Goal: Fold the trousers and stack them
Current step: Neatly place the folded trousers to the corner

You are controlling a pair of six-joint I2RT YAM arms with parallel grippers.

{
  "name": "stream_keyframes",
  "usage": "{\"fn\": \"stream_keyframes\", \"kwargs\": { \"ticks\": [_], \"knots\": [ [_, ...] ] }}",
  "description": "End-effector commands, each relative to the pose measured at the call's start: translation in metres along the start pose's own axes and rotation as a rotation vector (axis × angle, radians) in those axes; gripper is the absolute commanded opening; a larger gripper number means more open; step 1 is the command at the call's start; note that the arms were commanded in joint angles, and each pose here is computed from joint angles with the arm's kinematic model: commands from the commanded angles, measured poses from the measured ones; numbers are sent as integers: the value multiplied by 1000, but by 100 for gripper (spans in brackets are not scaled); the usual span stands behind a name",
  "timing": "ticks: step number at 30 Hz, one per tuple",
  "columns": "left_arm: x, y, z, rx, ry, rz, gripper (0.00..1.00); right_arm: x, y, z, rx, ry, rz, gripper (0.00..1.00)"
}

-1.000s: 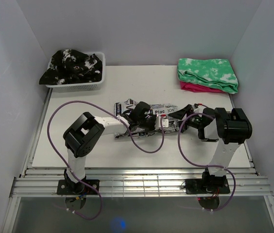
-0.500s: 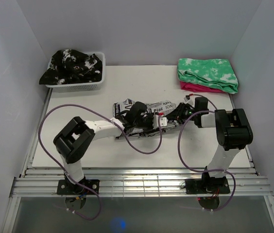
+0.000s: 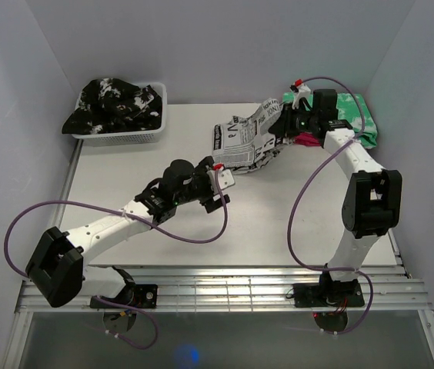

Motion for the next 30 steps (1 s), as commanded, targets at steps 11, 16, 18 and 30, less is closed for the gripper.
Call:
{"fn": "stream_keyframes", "kwargs": {
  "ticks": [11,16,18,30],
  "knots": [
    [-27,-8,19,82,113,112,98,154,4,13,-150,-226,601,8],
    [-26,-9,20,89,116,127,98,178,0,21,-217,-273,674,8],
    [-27,-9,21,89,118,128,98,191,-1,32,-244,-311,694,8],
    [-33,-17,25,50,149,155,98,222,-22,92,-307,-386,820,8]
  ]
}}
Point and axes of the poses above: each gripper's point midway between its finger pads, its own z axis back along the fingers, its own y axis along the line the jaws close on, x = y × z, the point moved 7 cm from there along z, back along the fingers, and after that the axes turned 4 degrees about -z, right-handed, at the moved point
